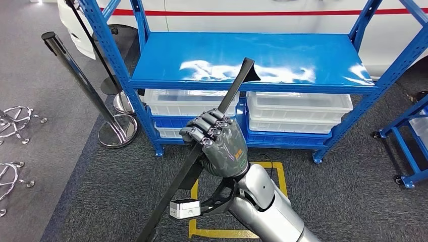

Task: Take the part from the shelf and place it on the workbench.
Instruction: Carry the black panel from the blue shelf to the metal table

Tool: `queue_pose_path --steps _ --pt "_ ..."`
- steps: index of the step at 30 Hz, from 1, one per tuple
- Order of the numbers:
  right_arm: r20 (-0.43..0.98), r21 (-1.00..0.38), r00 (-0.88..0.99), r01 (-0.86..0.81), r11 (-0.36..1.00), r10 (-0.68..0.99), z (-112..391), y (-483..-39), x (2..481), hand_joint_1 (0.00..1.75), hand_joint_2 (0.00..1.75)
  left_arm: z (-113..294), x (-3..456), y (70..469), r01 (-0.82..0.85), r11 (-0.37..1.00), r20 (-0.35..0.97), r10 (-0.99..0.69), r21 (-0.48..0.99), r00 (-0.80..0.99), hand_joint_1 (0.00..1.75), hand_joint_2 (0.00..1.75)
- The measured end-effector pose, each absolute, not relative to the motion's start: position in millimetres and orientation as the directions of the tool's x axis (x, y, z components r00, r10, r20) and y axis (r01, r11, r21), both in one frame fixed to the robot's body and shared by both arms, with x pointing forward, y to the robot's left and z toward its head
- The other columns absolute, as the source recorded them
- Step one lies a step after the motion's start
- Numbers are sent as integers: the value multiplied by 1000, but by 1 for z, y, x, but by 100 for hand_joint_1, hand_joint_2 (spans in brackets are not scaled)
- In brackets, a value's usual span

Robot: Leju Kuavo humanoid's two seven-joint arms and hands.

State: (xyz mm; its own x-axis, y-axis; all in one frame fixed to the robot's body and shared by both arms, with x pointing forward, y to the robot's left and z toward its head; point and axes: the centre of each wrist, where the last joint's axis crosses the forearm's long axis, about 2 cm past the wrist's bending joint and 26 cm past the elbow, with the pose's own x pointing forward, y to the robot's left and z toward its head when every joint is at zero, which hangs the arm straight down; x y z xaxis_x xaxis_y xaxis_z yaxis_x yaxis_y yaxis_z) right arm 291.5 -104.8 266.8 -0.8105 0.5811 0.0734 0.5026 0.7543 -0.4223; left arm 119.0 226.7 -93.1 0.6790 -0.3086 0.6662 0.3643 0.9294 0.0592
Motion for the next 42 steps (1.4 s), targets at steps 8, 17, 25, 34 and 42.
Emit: queue_pose_path --steps 8,17,25,34,42 --pt "67 -420 -811 506 753 582 269 -106 292 175 175 -92 122 226 372 926 670 -314 60 673 0 175" --pt "60 -420 -811 509 751 583 269 -107 293 175 175 -92 122 226 375 925 671 -317 62 670 0 175" --pt "57 -417 -811 510 752 582 270 -107 293 175 175 -93 120 226 382 922 661 -324 60 677 0 175" --pt "61 -416 -809 511 752 584 271 -107 293 175 175 -95 115 230 394 917 636 -343 67 691 0 175" --pt "60 -421 -808 512 749 586 270 -108 293 175 175 -95 113 230 400 914 631 -350 68 692 0 175"
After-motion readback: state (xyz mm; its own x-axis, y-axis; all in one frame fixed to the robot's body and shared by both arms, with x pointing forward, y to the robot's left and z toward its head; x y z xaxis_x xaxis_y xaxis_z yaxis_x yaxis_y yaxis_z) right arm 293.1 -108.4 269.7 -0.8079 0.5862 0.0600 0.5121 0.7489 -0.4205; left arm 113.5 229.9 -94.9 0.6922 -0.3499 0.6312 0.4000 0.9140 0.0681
